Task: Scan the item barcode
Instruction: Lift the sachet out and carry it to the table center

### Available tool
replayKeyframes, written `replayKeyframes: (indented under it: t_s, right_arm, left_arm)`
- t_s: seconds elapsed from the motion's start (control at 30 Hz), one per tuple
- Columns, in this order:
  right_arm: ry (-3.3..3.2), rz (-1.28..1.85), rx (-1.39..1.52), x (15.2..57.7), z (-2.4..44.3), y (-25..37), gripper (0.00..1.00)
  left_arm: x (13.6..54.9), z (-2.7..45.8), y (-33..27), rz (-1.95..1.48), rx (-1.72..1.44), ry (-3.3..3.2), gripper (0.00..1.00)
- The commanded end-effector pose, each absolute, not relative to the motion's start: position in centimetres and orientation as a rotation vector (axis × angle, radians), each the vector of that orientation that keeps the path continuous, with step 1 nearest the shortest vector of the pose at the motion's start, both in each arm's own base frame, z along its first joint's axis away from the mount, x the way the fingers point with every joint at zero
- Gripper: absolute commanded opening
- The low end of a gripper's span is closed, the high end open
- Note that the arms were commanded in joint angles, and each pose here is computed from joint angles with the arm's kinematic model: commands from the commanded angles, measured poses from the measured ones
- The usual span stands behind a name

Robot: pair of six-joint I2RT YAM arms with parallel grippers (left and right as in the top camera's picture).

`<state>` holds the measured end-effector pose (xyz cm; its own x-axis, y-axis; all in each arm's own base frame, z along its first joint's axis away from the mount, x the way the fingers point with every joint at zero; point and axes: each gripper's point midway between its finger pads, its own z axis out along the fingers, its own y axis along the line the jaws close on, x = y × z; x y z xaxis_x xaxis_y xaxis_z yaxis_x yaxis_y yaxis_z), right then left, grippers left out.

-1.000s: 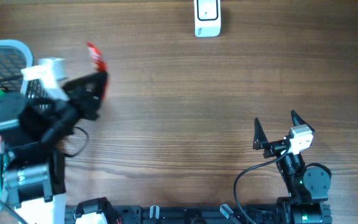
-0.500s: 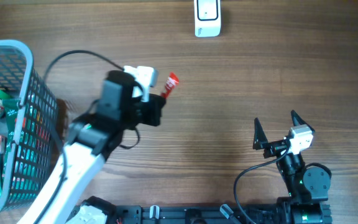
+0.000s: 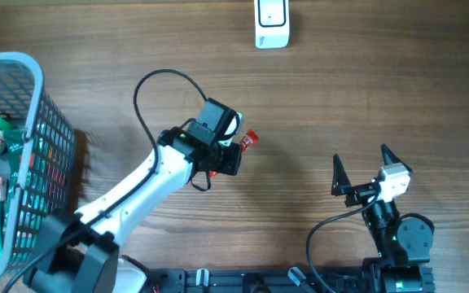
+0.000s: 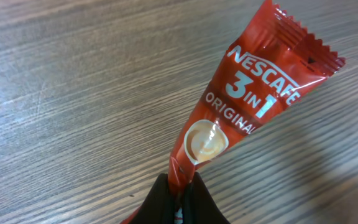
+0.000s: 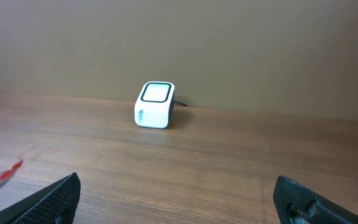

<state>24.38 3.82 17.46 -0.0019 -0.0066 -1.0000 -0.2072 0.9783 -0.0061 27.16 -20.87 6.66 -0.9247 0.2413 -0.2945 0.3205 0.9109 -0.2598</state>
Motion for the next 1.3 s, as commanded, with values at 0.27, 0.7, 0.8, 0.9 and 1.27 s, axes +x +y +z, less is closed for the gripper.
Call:
replayKeyframes:
  t_s: [0.27,0.7,0.8,0.9,1.27]
  right_arm:
    - [1.559,0.134,-0.172,24.4,17.6,3.6,1.00]
    - [1.559,0.134,-0.172,24.4,17.6,3.6,1.00]
    - [1.559,0.134,-0.172,24.4,17.6,3.6,1.00]
    - [1.559,0.134,-0.172,24.4,17.6,3.6,1.00]
    - [1.559,0.134,-0.171,24.4,17.6,3.6,1.00]
  left_arm:
    - [25.9,2.8,-20.0,-0.357,0.457,2.945,0.04]
    - [27.6,0.3,-21.9,-0.401,0.472,2.897,0.17]
    - [27.4,0.3,-22.2,-0.404,0.483,2.896,0.45]
    - [26.9,0.3,-22.7,-0.406,0.510,2.895,0.96]
    - [26.2,0.7,-23.5,-0.439,0.546,2.898,1.00]
